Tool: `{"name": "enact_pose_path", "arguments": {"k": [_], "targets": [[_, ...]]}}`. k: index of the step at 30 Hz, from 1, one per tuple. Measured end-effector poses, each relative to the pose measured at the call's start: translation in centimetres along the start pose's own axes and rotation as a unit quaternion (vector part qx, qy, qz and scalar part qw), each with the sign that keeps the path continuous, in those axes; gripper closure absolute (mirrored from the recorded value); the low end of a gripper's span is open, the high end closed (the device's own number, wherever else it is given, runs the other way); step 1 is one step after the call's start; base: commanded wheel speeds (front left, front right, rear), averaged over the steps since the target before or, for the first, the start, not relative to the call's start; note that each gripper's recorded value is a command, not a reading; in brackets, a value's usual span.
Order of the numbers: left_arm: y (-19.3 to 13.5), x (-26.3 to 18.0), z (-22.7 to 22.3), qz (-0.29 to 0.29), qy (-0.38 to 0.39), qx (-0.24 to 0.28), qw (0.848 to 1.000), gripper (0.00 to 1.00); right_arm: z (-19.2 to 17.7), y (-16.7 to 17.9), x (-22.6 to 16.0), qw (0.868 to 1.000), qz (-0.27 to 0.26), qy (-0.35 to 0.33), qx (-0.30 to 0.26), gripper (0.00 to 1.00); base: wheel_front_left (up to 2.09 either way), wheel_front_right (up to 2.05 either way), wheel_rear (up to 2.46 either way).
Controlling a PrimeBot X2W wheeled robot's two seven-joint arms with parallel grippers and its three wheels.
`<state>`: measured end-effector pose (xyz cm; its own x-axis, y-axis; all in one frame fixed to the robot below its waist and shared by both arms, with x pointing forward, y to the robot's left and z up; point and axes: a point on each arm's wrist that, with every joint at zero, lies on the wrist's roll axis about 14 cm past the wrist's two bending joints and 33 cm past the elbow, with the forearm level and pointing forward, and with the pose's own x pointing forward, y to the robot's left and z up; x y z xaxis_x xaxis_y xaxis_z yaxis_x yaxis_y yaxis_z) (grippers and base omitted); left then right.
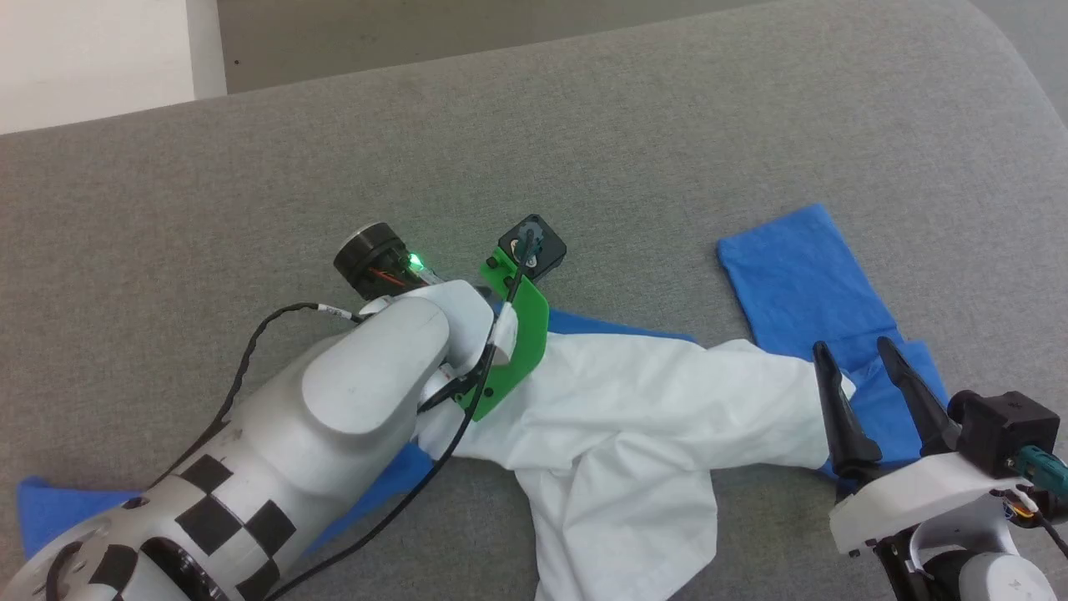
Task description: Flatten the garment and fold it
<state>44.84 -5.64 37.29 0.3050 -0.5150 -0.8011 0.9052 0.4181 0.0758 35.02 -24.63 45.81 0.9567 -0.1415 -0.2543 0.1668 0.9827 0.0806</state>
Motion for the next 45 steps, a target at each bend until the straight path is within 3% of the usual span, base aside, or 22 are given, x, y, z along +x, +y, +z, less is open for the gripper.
{"name": "enact_pose_path", "arguments": {"k": [3, 6, 9, 12, 16, 17, 18, 19, 24, 29, 33, 37, 43, 44, 45], "targets": [[-0.6, -0.1, 0.2, -0.016, 0.005, -0.011, 1.000, 1.00, 0.0, -0.1, 0.0, 1.000, -0.001, 0.000, 0.000, 0.00, 0.00, 0.00, 0.00], [1.2, -0.5, 0.9, -0.001, -0.022, -0.005, 1.000, 1.00, 0.2, 0.0, 0.4, 1.000, -0.001, -0.003, -0.001, 0.00, 0.00, 0.00, 0.00], [8.0, -2.3, 1.8, 0.082, -0.071, -0.024, 0.994, 1.00, 0.5, 0.0, 0.9, 1.000, 0.000, -0.007, 0.000, 0.00, 0.00, 0.00, 0.00], [14.8, -4.9, 2.5, 0.175, -0.116, -0.054, 0.976, 1.00, 0.5, 0.1, 1.3, 1.000, 0.002, -0.012, 0.001, 0.00, 0.00, 0.00, 0.00], [19.8, -6.4, 1.1, 0.244, -0.133, -0.110, 0.954, 1.00, 0.1, 0.3, 1.7, 1.000, 0.004, -0.008, 0.002, 0.00, 0.00, 0.00, 0.00], [20.2, -6.4, 0.7, 0.249, -0.136, -0.126, 0.951, 0.82, 0.0, 0.4, 1.7, 1.000, 0.005, -0.006, 0.002, 0.00, 0.00, 0.00, 0.00], [20.4, -6.3, 0.4, 0.249, -0.141, -0.146, 0.947, 0.12, -0.1, 0.6, 1.9, 1.000, 0.007, -0.005, 0.003, 0.00, 0.00, 0.00, 0.00], [20.3, -6.0, 0.1, 0.246, -0.145, -0.159, 0.945, 0.00, -0.1, 0.8, 2.0, 1.000, 0.010, -0.005, 0.002, 0.00, 0.00, 0.00, 0.00], [19.1, -5.7, -1.6, 0.244, -0.181, -0.198, 0.932, 0.00, 1.1, 2.3, 3.4, 0.999, 0.035, -0.024, -0.005, 0.00, 0.00, 0.00, 0.00], [18.6, -8.7, -0.8, 0.280, -0.302, -0.231, 0.881, 0.00, 2.4, 6.4, 5.3, 0.995, 0.096, -0.029, -0.009, 0.00, 0.00, 0.00, 0.00], [17.1, -11.5, -1.6, 0.313, -0.375, -0.253, 0.835, 0.00, 1.5, 9.8, 7.2, 0.989, 0.148, 0.022, 0.016, 0.00, 0.00, 0.00, 0.00], [15.1, -13.1, -3.4, 0.333, -0.388, -0.273, 0.815, 0.00, -0.5, 12.1, 8.8, 0.978, 0.180, 0.090, 0.045, 0.00, 0.00, 0.00, 0.00], [13.9, -17.0, -5.3, 0.384, -0.416, -0.296, 0.769, 0.00, -3.5, 15.0, 10.4, 0.957, 0.215, 0.185, 0.070, 0.00, 0.00, 0.00, 0.00], [13.5, -17.2, -5.8, 0.388, -0.414, -0.300, 0.767, 0.00, -3.7, 15.3, 10.6, 0.954, 0.218, 0.192, 0.069, 0.21, 0.00, 0.00, 0.00], [13.2, -17.4, -6.4, 0.392, -0.410, -0.306, 0.764, 0.00, -3.9, 15.8, 10.9, 0.952, 0.223, 0.197, 0.066, 0.50, 0.00, 0.00, 0.00]]}}
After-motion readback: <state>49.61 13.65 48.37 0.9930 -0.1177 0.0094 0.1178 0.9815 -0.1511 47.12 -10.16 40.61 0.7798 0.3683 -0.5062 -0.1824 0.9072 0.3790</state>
